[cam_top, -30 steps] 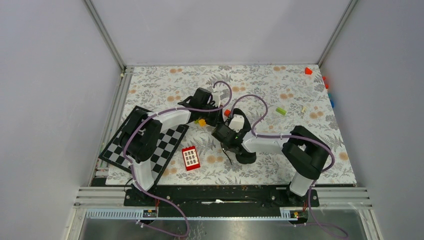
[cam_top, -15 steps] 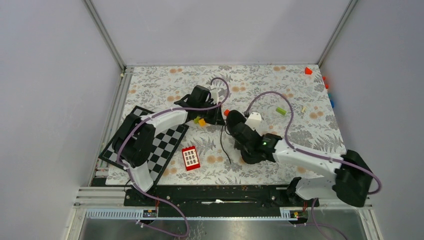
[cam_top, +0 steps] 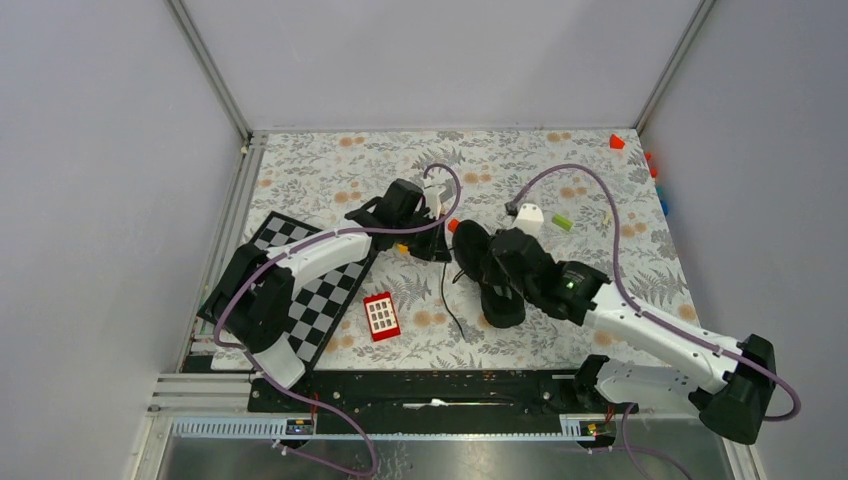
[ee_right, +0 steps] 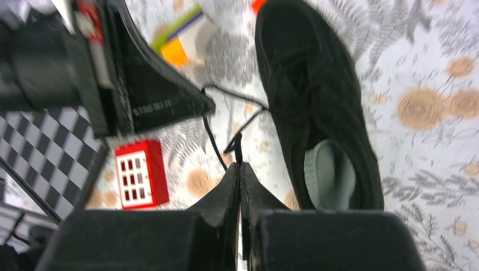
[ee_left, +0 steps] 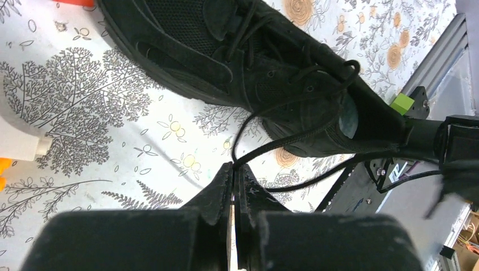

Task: Tie the shoes
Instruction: Cross the shoelace with the shoelace.

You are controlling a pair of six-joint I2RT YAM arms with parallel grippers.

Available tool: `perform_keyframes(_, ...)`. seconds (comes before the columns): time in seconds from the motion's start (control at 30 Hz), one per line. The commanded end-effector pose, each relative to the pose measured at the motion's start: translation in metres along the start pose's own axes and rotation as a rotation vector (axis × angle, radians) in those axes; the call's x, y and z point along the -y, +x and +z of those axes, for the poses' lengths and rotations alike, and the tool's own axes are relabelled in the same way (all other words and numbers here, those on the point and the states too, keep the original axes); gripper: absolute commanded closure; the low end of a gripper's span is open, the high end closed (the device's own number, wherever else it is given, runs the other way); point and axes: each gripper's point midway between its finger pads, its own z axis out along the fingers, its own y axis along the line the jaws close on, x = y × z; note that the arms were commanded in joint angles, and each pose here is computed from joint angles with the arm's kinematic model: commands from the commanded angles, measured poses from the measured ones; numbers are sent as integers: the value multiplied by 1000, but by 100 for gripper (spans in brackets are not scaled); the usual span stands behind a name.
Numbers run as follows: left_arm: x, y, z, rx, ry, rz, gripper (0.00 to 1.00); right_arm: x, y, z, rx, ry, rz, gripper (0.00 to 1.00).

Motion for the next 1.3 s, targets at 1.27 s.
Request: perform_keyframes(1.27, 29, 7, -31, 57, 11, -17, 100, 24, -25, 43, -41, -236, -248, 100)
